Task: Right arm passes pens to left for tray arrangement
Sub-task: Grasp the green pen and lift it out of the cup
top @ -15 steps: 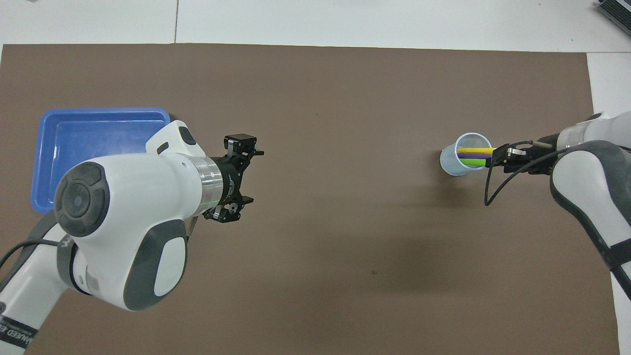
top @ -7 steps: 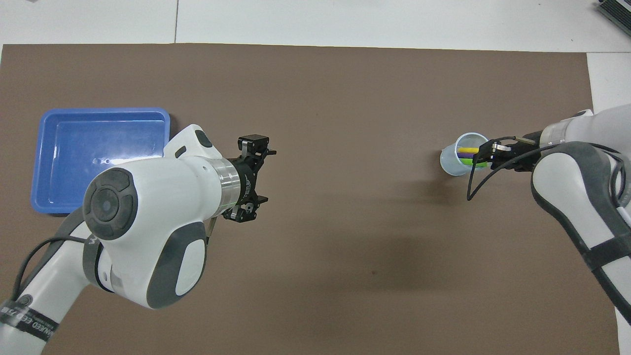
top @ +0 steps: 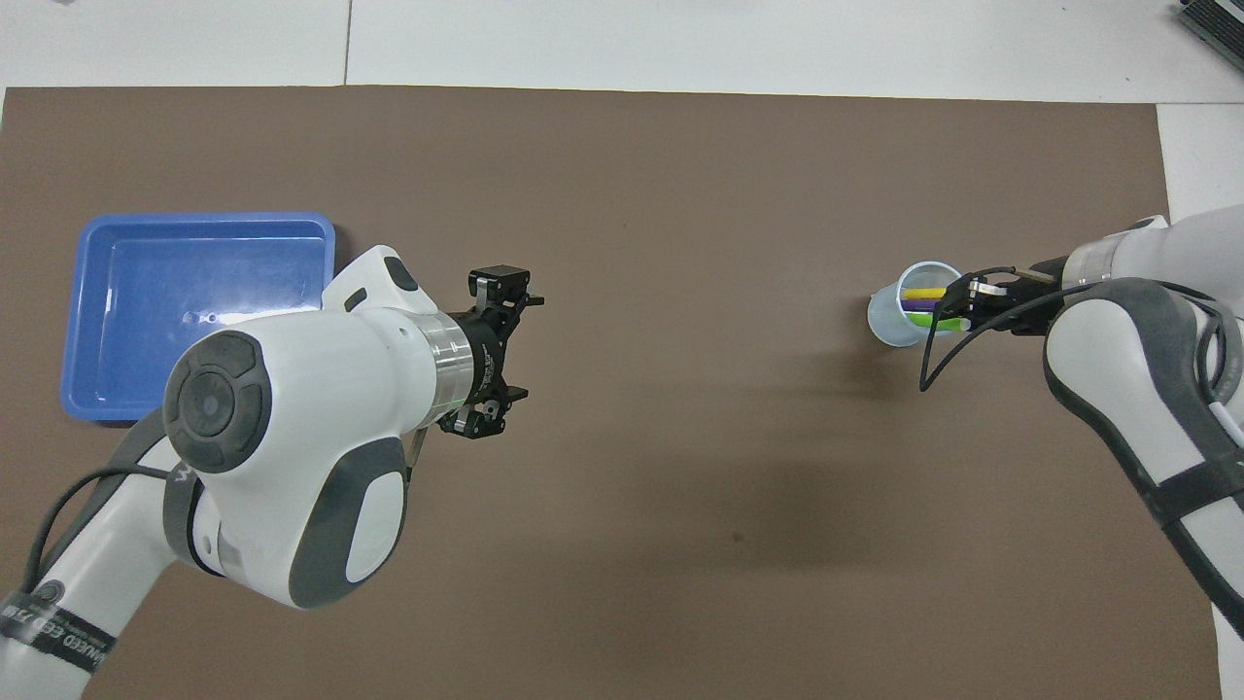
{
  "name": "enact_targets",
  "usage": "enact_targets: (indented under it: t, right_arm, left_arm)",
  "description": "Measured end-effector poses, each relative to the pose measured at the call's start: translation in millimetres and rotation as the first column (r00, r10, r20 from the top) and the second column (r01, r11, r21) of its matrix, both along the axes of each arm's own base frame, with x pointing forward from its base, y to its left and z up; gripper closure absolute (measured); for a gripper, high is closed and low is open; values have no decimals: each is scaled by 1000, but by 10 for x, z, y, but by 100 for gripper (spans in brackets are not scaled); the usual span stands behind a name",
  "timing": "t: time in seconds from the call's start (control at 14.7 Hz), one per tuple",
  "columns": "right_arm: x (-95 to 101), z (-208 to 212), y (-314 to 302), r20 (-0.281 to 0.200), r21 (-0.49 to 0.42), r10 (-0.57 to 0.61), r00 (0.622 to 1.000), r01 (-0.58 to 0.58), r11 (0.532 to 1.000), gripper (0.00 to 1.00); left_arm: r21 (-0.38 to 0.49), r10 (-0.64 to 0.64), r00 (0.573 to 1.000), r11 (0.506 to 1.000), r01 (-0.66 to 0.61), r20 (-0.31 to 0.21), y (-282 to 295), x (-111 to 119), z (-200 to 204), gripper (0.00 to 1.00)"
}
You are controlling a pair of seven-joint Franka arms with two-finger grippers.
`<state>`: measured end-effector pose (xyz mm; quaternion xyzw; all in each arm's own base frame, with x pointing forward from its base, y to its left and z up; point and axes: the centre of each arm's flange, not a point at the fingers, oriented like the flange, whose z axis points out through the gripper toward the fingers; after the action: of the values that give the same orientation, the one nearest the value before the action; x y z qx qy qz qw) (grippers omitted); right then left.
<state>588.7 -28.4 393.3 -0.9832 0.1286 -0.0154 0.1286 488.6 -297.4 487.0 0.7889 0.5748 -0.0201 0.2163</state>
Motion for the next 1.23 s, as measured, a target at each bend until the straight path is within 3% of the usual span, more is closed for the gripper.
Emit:
enact_targets:
  t: [0.48,0.82,1.23]
  right_arm:
    - [1,-6,-4,-1,0,-1,1000,1,1000,66]
    - [2,-3,-3,0,0,-1,1000,1,1000,81]
    - [8,7,-3,2,0,-1,1000,1,1000,82]
  left_arm:
    - [0,0,1000,1000,0,0,1,0,-2,0]
    - [0,1,1000,1000,-1,0,2,1,-2,0]
    - [0,1,1000,1000,-1,1,3,2,-1,0]
